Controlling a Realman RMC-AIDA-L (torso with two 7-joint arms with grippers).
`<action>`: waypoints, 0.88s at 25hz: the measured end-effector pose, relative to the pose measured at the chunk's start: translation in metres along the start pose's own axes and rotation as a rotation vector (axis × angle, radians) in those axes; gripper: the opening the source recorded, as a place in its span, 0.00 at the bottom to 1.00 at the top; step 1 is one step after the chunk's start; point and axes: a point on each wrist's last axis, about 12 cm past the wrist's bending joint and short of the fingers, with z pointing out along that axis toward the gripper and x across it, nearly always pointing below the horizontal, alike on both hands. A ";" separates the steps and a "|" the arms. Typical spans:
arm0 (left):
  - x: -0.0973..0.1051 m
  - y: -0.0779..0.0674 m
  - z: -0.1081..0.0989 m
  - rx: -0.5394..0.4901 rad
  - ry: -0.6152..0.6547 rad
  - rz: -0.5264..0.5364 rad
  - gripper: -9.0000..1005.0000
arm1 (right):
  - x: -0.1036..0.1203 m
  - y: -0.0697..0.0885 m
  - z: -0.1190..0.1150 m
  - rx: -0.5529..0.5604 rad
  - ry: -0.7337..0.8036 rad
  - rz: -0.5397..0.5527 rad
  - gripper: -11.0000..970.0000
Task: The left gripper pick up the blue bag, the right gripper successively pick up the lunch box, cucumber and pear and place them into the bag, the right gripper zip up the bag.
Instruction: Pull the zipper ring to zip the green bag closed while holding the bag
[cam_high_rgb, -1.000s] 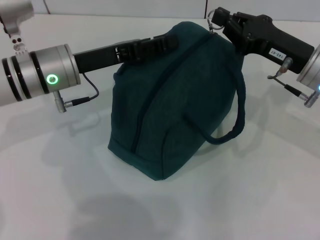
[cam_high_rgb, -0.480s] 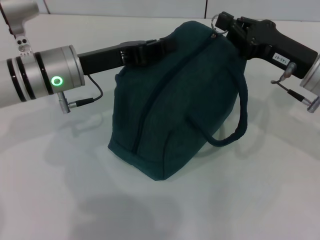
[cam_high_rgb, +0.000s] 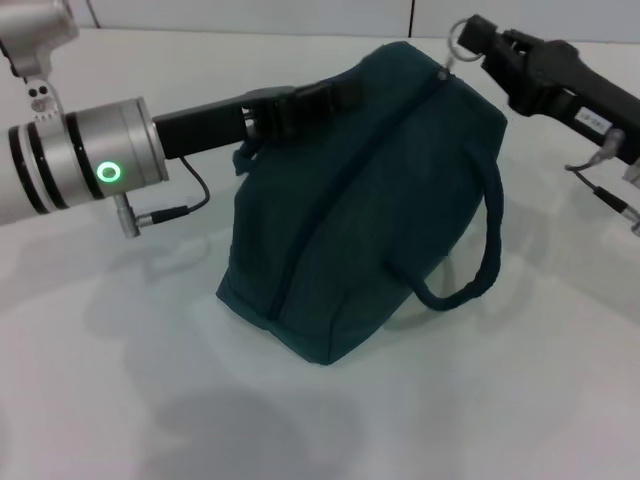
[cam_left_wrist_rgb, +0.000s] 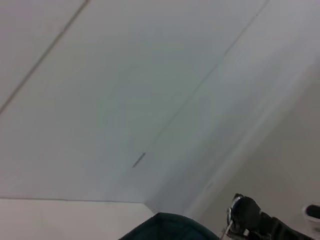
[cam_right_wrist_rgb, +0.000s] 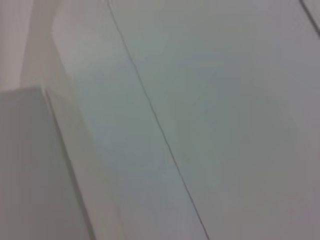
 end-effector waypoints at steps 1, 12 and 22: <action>0.002 -0.001 0.000 0.007 0.001 -0.005 0.06 | 0.000 0.000 -0.002 0.001 -0.004 0.010 0.03; 0.010 -0.009 0.001 0.080 0.030 0.000 0.06 | 0.012 -0.004 -0.015 0.057 0.018 0.076 0.03; 0.016 -0.017 -0.011 0.145 0.031 0.046 0.06 | 0.016 -0.009 -0.016 0.108 0.037 0.082 0.03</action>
